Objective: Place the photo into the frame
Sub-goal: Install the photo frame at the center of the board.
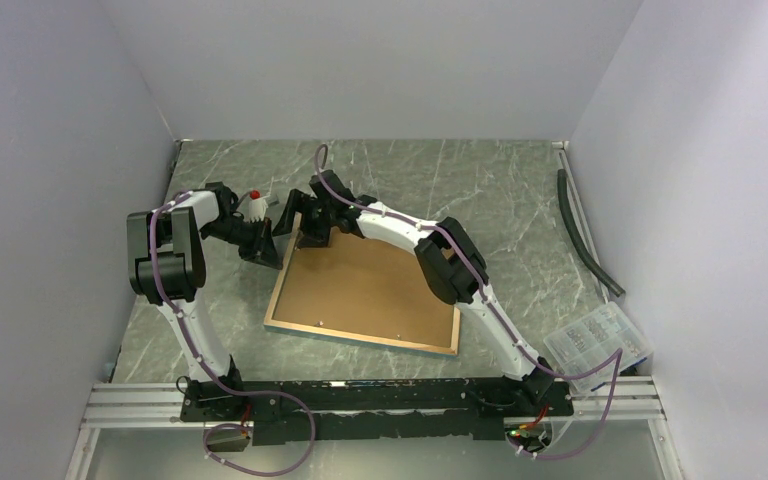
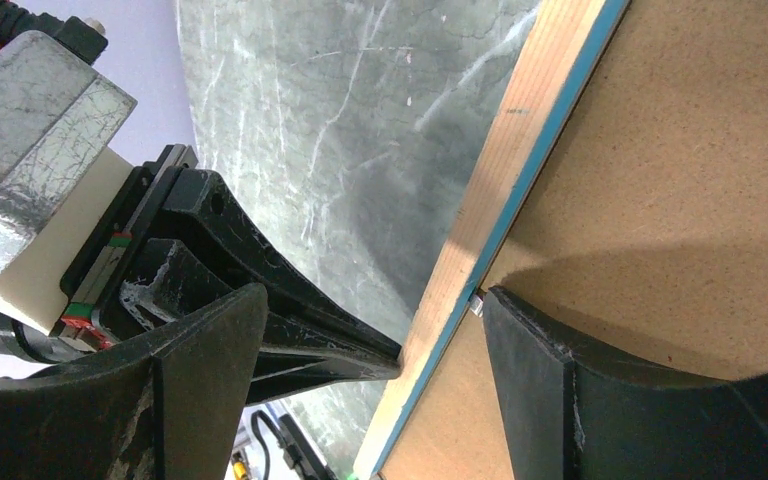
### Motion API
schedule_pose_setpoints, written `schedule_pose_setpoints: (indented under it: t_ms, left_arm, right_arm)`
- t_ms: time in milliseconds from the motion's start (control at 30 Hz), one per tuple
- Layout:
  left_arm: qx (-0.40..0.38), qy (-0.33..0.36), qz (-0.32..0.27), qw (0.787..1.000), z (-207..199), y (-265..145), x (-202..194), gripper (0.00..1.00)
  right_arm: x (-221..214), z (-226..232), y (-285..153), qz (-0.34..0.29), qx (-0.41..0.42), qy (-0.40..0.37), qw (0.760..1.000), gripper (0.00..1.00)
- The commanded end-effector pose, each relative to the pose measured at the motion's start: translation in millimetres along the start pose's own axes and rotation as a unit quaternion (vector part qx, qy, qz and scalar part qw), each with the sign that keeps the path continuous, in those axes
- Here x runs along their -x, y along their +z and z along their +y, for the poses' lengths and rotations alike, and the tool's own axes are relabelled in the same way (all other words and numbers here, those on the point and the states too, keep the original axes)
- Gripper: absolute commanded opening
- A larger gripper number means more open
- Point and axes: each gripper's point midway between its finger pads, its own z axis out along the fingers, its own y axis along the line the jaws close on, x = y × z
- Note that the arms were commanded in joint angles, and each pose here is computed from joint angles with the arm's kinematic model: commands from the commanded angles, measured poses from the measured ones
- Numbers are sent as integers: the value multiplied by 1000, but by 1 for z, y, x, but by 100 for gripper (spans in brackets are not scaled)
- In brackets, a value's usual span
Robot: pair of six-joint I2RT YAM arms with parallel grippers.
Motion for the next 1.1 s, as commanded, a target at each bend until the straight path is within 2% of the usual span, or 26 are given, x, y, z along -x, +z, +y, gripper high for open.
schedule_pose_setpoints:
  t_ms: [0, 300, 567, 867, 933, 1067]
  left_arm:
    - [3, 24, 8, 1000, 2, 6, -5, 8]
    - [3, 26, 6, 1000, 2, 6, -6, 8]
    - [3, 24, 8, 1000, 4, 8, -9, 8]
    - [6, 23, 4, 1000, 4, 4, -13, 8]
    - [6, 21, -3, 1000, 4, -1, -9, 11]
    - [0, 17, -24, 1000, -1, -19, 1, 22]
  right_arm:
    - [-6, 1, -1, 11, -3, -9, 1000, 83]
    - [15, -6, -15, -9, -6, -10, 1000, 83]
    - [11, -8, -13, -1, -10, -11, 1000, 83]
    - [26, 0, -58, -26, -31, -48, 998, 90]
    - [26, 2, -70, -33, -39, -59, 997, 91]
    - [23, 1, -100, -50, -61, -81, 994, 94]
